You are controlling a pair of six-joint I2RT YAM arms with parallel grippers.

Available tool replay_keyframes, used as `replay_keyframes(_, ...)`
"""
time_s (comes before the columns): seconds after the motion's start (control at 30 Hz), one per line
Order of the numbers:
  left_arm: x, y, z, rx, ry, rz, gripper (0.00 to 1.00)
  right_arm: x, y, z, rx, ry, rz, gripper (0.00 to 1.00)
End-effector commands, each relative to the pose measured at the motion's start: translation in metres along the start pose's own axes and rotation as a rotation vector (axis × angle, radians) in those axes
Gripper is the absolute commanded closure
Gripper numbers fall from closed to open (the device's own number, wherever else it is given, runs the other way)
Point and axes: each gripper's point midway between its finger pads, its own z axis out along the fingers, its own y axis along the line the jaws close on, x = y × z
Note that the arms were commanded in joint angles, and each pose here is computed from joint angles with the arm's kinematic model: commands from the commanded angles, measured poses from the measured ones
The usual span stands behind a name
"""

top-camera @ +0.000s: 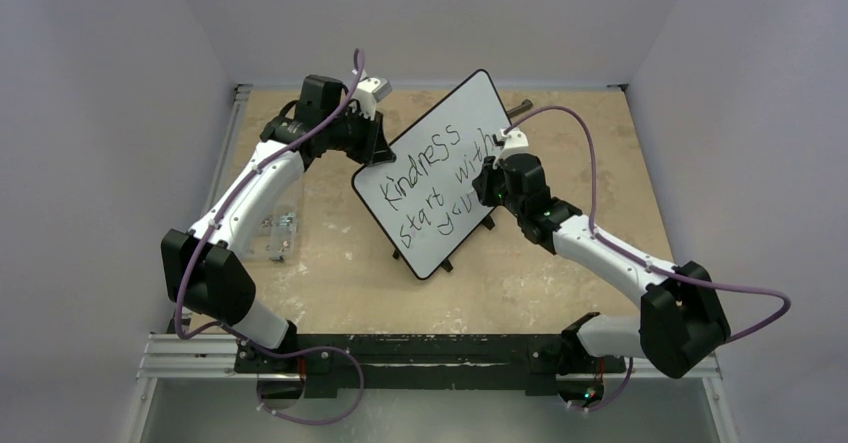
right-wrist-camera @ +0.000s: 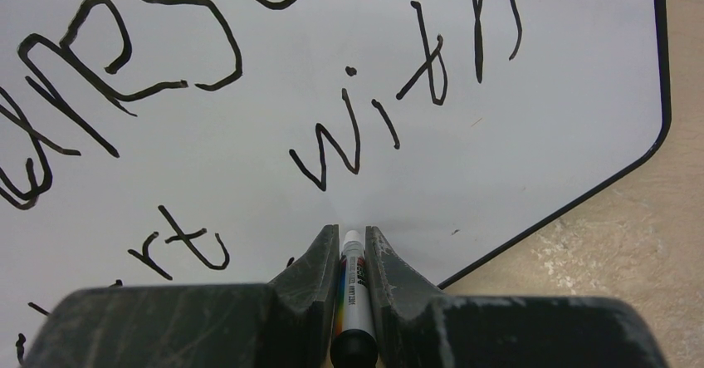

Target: Write a sentence on the whiteboard

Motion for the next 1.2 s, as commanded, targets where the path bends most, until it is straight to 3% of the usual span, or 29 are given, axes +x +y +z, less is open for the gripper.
replay_keyframes(0.0,0.045,0.022,0.001,-0.104,0.17,0.053,1.0,0.002,0.001,0.001,-0.012,-0.018,0.013,1.0)
replay_keyframes(0.43,0.046,0.021,0.002,-0.1,0.172,0.051,1.0,0.031,-0.017,-0.001,0.037,0.016,0.017,1.0)
replay_keyframes(1.17,0.056,0.031,-0.002,-0.141,0.214,0.078,1.0,-0.029,-0.01,-0.053,0.012,-0.132,0.047,1.0)
